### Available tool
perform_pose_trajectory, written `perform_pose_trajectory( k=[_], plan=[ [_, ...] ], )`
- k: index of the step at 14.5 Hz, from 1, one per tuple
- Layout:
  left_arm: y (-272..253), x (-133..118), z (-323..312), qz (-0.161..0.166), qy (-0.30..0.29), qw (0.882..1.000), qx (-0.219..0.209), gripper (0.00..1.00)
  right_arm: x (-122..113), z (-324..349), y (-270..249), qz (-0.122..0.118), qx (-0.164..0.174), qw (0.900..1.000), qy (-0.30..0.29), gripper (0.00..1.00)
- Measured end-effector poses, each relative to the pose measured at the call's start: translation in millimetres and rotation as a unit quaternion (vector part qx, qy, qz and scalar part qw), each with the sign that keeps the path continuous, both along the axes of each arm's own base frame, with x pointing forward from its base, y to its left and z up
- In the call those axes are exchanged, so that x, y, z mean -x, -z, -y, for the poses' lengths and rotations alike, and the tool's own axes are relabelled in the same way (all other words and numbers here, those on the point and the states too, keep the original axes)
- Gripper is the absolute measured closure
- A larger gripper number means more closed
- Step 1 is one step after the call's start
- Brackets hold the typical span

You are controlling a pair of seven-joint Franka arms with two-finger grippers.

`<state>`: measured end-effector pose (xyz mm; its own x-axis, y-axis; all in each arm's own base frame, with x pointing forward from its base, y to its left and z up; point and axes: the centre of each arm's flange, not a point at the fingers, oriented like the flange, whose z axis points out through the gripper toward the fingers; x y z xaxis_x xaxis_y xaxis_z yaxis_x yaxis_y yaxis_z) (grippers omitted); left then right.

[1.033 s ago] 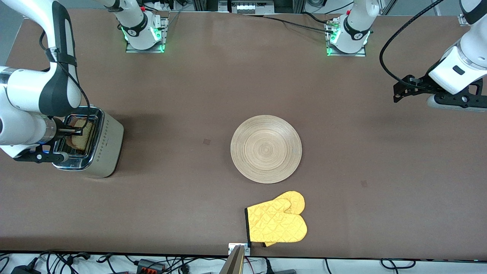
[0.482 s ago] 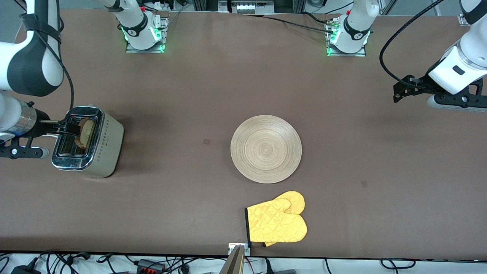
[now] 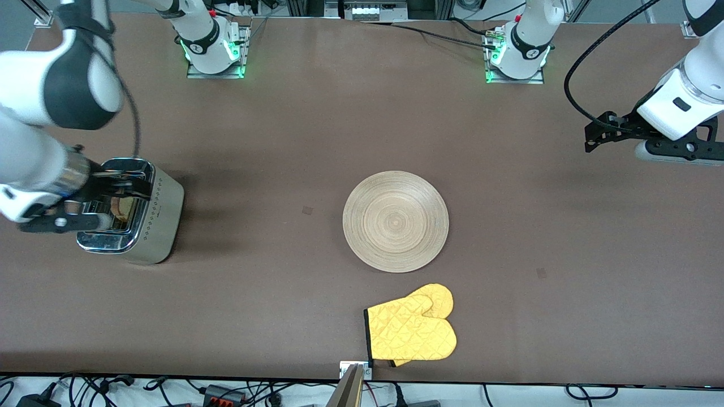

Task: Move plate and put bread in toaster
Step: 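Open the right gripper and raise it off the toaster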

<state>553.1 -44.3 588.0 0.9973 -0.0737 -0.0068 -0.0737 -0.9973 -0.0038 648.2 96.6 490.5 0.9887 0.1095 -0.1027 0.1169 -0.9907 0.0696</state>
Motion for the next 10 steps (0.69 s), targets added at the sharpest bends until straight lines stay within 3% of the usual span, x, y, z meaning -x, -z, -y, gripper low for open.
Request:
perform_pose_trajectory(
  k=[4, 10],
  plan=[
    [0.0, 0.0, 0.0, 0.000, 0.000, 1.000, 0.000, 0.00, -4.7, -54.0, 36.2, 0.003, 0.016, 1.000, -0.011, 0.00],
    [-0.1, 0.0, 0.0, 0.000, 0.000, 1.000, 0.000, 0.00, -6.1, -38.1, 14.7, 0.023, 0.011, 1.000, 0.005, 0.00]
  ],
)
